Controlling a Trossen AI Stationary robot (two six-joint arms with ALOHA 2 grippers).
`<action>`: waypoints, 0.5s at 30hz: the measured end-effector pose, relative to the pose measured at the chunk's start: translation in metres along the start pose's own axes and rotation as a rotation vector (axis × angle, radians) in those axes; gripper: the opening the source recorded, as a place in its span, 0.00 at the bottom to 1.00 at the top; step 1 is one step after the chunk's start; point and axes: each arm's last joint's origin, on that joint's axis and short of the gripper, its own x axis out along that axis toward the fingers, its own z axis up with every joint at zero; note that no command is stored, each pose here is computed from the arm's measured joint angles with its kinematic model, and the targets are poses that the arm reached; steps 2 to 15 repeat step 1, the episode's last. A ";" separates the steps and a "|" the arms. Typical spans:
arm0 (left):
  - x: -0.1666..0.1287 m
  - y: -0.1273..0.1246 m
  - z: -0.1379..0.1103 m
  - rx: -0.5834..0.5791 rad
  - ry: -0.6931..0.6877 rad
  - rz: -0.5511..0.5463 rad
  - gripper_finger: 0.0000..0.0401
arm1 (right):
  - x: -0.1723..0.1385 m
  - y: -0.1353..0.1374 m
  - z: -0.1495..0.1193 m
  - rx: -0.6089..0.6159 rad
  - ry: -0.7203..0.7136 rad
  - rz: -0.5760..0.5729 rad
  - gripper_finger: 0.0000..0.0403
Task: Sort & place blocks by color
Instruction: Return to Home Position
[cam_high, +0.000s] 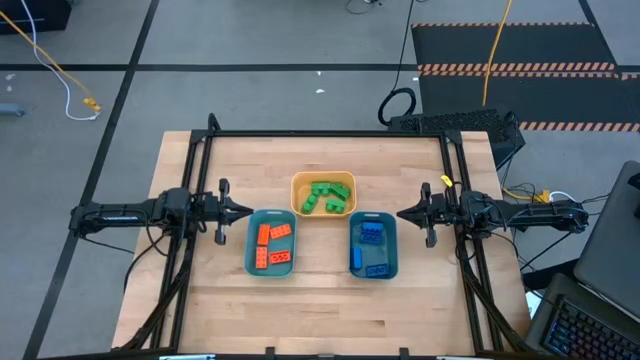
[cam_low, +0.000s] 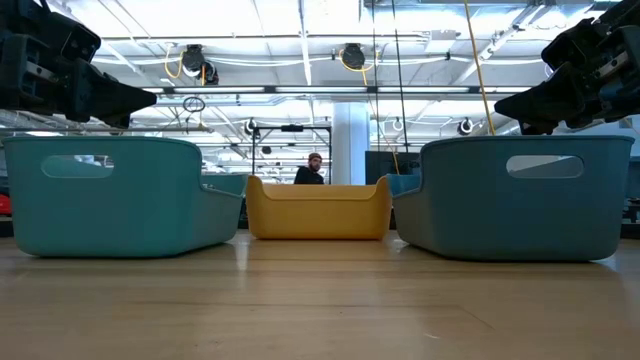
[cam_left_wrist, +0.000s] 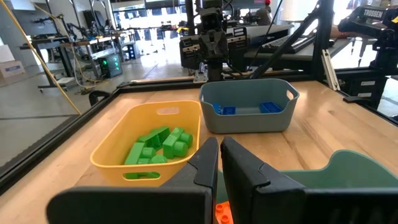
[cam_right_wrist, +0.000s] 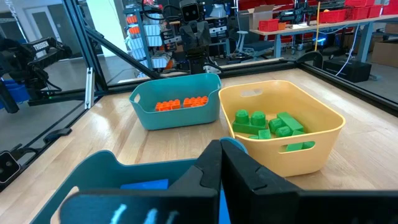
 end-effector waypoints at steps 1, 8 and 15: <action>0.000 0.000 0.000 0.000 0.000 0.000 0.06 | 0.000 0.000 0.000 0.000 0.000 -0.001 0.00; 0.000 0.000 0.000 0.000 0.000 0.000 0.06 | 0.000 0.000 0.000 0.000 0.000 -0.001 0.00; 0.000 0.000 0.000 0.000 0.000 0.000 0.06 | 0.000 0.000 0.000 0.000 0.000 -0.001 0.00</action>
